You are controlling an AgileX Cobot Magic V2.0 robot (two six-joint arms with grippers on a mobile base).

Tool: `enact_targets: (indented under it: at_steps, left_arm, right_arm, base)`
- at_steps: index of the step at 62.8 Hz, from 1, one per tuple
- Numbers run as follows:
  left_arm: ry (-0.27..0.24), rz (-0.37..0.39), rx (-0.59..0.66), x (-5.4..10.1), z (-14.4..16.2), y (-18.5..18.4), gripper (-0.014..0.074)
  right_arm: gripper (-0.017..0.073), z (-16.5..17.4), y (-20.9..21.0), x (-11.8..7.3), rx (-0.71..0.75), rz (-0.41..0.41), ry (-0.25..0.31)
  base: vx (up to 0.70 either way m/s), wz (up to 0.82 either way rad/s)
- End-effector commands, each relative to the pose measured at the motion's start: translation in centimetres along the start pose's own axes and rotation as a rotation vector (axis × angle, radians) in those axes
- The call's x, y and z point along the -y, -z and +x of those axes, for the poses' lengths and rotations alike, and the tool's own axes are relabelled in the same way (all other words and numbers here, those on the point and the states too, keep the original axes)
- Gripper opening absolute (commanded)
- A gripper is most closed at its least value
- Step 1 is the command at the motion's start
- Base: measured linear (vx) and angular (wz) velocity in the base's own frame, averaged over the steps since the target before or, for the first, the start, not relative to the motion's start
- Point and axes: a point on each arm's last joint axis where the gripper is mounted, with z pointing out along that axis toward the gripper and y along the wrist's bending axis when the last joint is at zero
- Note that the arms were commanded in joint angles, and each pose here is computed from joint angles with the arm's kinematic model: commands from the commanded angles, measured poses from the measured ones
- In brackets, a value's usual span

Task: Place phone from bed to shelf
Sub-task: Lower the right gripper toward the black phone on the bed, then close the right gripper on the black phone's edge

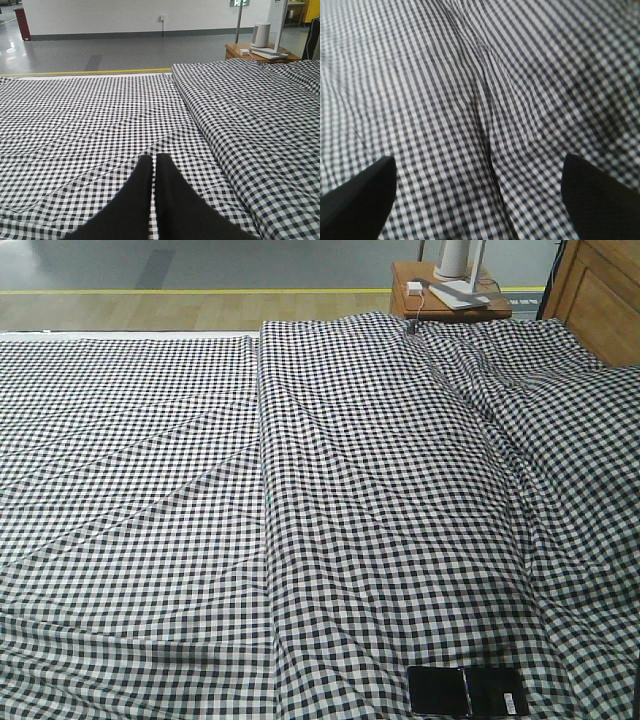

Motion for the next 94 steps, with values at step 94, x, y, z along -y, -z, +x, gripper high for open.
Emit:
enact_targets:
  at_steps: [94]
  left_arm:
    - [0.010, -0.006, 0.075, -0.1, -0.6, 0.0, 0.0001]
  right_arm:
    - [0.0595, 22.9, -27.0, 6.5, -0.766, -0.778, -0.126]
  base:
    - [0.00, 0.00]
